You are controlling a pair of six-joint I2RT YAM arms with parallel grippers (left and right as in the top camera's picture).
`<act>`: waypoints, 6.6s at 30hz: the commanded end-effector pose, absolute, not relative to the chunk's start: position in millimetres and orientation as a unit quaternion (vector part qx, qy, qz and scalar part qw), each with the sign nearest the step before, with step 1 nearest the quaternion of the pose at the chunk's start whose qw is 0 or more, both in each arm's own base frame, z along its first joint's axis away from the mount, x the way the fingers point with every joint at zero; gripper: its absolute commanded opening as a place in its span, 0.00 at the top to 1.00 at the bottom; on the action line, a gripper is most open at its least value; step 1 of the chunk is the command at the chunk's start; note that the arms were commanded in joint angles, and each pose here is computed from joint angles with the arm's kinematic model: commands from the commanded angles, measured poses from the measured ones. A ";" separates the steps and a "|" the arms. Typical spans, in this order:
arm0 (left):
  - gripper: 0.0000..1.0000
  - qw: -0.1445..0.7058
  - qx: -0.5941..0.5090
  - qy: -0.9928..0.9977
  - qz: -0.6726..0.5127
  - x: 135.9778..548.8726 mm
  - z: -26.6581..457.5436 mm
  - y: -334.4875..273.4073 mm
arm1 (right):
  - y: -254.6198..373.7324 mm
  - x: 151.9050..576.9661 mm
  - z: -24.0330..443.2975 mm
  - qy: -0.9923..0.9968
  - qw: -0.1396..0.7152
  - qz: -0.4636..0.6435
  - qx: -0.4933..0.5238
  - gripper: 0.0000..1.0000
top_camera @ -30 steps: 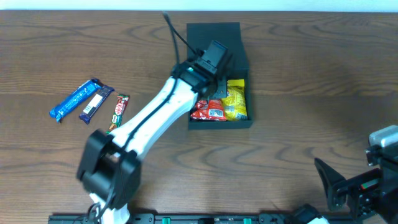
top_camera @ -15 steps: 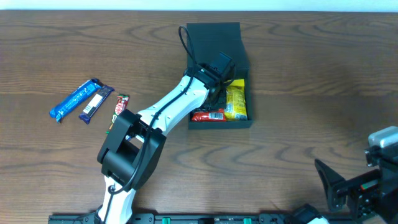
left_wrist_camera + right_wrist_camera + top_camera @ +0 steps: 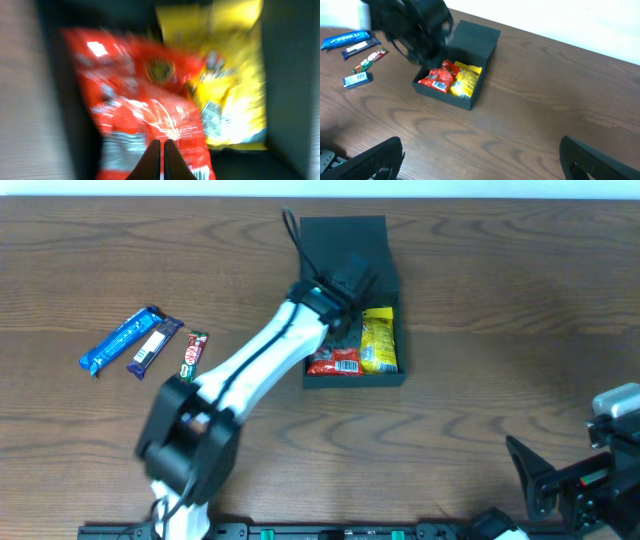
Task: Pack container
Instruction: 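Open the left gripper and withdraw it to the snack pile, then grasp the blue wrapped bar with the left gripper, then carry the blue bar over the box and lower it in, then push the blue bar down along the box's left wall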
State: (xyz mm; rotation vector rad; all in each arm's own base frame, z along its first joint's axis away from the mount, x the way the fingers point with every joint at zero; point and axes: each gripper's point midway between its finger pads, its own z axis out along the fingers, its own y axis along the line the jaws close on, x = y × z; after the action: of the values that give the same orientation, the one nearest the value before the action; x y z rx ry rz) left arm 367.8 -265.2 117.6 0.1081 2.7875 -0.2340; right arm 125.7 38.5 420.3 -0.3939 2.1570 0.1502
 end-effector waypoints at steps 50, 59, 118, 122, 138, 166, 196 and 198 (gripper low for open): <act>0.09 0.135 0.229 0.963 0.035 418.7 78.9 172.1 | 37.7 125.4 418.5 0.877 0.450 0.059 -0.157 0.01; 0.09 0.117 0.236 0.965 0.015 424.5 38.0 172.5 | 38.7 127.2 421.3 0.876 0.456 0.066 -0.146 0.01; 0.94 0.103 0.154 0.981 -0.050 427.4 0.9 154.5 | 40.0 131.7 428.3 0.871 0.469 0.079 -0.122 0.01; 0.94 0.133 0.022 0.990 -0.052 456.5 27.3 151.4 | 40.7 133.0 430.4 0.868 0.474 0.078 -0.126 0.01; 0.94 0.092 -0.155 0.974 -0.138 480.3 159.2 -80.8 | 37.5 136.2 434.0 0.865 0.483 0.070 -0.118 0.01; 0.94 0.141 -0.065 0.987 0.051 399.5 115.0 -253.7 | 23.4 101.5 450.7 0.849 0.505 0.099 -0.120 0.01; 0.94 0.091 -0.055 0.994 0.028 398.9 59.8 -241.1 | 29.2 99.1 450.2 0.850 0.499 0.118 -0.122 0.01; 0.94 0.086 -0.055 0.994 0.026 397.0 59.4 -241.9 | 29.2 99.1 450.2 0.850 0.499 0.118 -0.122 0.01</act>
State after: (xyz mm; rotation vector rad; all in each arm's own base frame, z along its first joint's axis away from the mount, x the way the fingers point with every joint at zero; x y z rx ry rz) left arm 404.2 -239.5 69.6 -0.1483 2.9142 0.0980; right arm 102.6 29.6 448.3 -0.3050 2.0634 0.2641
